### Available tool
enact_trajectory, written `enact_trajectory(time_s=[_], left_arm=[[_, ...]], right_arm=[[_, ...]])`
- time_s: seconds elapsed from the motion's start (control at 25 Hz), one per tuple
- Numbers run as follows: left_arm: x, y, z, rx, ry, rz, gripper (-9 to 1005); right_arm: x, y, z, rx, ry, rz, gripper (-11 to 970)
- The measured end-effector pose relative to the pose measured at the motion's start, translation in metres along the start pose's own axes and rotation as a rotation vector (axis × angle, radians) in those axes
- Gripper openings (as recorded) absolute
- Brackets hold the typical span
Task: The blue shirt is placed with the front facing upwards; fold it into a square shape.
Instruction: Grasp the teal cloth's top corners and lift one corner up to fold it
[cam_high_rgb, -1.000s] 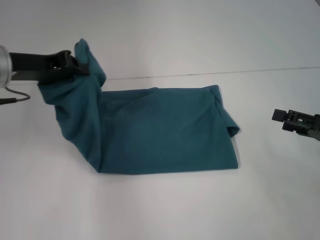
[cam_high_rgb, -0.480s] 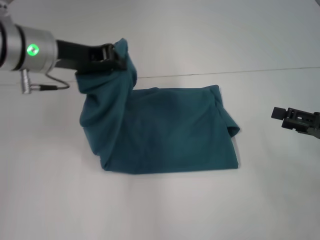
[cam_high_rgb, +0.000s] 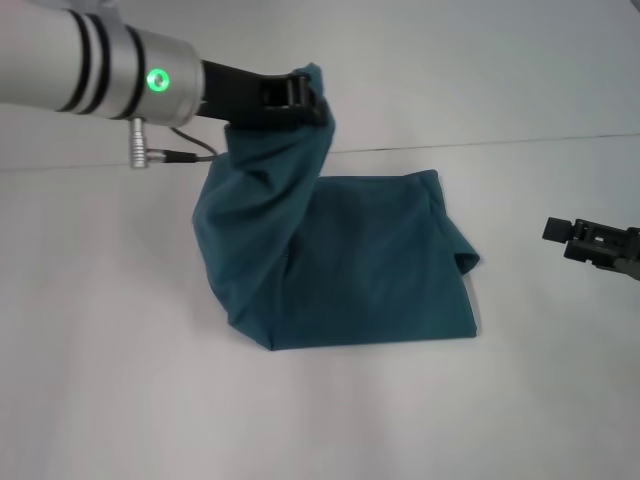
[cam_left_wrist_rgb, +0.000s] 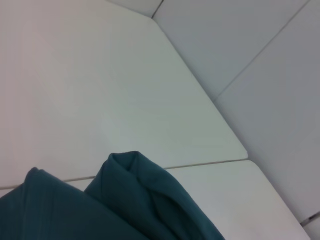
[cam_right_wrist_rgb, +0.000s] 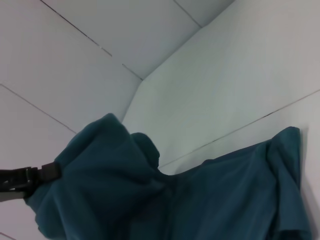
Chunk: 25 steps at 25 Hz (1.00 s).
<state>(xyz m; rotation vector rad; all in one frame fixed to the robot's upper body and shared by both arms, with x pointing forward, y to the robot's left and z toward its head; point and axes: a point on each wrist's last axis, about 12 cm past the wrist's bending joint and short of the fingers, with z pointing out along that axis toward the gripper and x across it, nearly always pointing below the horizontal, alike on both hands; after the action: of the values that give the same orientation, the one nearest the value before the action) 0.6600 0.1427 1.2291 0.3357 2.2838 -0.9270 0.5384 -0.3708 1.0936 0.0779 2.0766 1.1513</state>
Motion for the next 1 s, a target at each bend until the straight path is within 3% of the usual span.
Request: enact_trajectory(time_s=[0.16, 0.36, 0.8, 1.0], left_arm=[[0.003, -0.009, 0.012, 0.002, 0.022, 0.028, 23], [0.01, -0.004, 0.022, -0.009, 0.045, 0.008, 23], [0.01, -0.002, 0.019, -0.011, 0.035, 0.003, 22], [0.004, 0.014, 0.001, -0.028, -0.042, -0.045, 22]], right_arm=[[0.002, 0.0, 0.001, -0.002, 0.003, 0.005, 947], [0.003, -0.001, 0.001, 0.001, 0.004, 0.01, 947], [0.004, -0.003, 0.001, 0.011, 0.001, 0.015, 947], [0.005, -0.003, 0.006, 0.012, -0.004, -0.023, 946]])
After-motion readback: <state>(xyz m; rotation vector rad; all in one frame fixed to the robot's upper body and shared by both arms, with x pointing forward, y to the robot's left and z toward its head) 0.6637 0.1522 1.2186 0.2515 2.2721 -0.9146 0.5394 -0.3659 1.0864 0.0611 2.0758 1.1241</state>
